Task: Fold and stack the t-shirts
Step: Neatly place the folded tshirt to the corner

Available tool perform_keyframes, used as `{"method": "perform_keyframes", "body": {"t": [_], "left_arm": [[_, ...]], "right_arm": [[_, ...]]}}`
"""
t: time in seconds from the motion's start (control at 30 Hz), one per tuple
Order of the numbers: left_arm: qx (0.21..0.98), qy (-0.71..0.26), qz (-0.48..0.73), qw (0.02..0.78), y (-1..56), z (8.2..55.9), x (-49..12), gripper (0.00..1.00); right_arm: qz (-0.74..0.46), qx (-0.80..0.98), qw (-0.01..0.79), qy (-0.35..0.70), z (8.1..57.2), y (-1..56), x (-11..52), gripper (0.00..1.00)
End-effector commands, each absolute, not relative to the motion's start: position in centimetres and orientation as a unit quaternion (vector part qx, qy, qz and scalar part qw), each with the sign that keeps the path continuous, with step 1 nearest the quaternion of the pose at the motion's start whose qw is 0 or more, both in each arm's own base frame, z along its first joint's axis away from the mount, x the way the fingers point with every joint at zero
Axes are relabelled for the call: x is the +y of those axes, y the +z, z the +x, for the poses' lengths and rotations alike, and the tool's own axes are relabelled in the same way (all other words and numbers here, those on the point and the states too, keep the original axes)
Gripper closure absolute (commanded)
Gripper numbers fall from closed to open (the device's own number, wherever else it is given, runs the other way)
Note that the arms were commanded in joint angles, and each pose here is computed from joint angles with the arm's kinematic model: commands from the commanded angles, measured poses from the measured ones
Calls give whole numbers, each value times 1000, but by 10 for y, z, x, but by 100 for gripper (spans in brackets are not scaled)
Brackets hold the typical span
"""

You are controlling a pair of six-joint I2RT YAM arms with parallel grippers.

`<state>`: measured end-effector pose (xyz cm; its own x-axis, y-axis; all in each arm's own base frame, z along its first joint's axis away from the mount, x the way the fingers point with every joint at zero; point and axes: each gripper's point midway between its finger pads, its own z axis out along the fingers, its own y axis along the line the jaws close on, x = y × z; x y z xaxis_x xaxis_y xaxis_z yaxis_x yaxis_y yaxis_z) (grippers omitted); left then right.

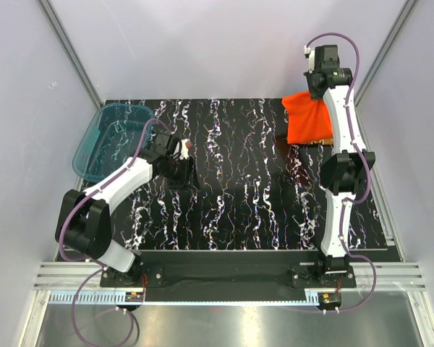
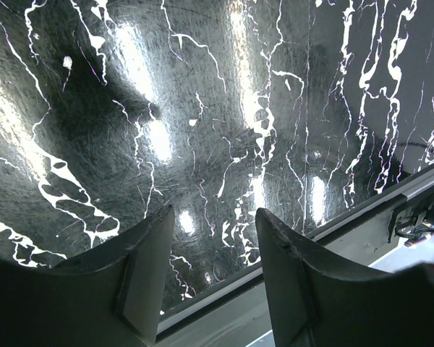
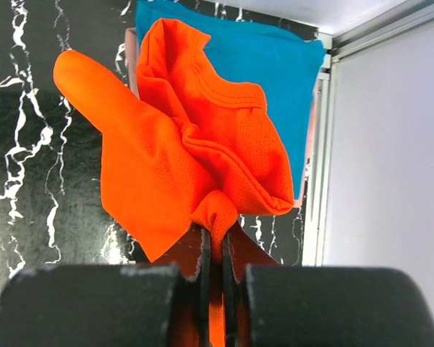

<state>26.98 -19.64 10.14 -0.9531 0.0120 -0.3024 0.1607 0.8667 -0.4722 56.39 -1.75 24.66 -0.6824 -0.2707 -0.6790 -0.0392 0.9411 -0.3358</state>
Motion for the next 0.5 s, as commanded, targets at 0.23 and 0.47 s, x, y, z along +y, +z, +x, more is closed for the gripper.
{"method": "perform_keyframes", "body": {"t": [0.23, 0.47], "left_arm": [[947, -276, 59, 155, 112, 281, -206, 46], [947, -279, 59, 148, 110, 283, -209, 46]], "right_arm": [[-63, 865, 464, -179, 560, 319, -44, 100], [-61, 862, 471, -177, 565, 320, -52, 100]]}}
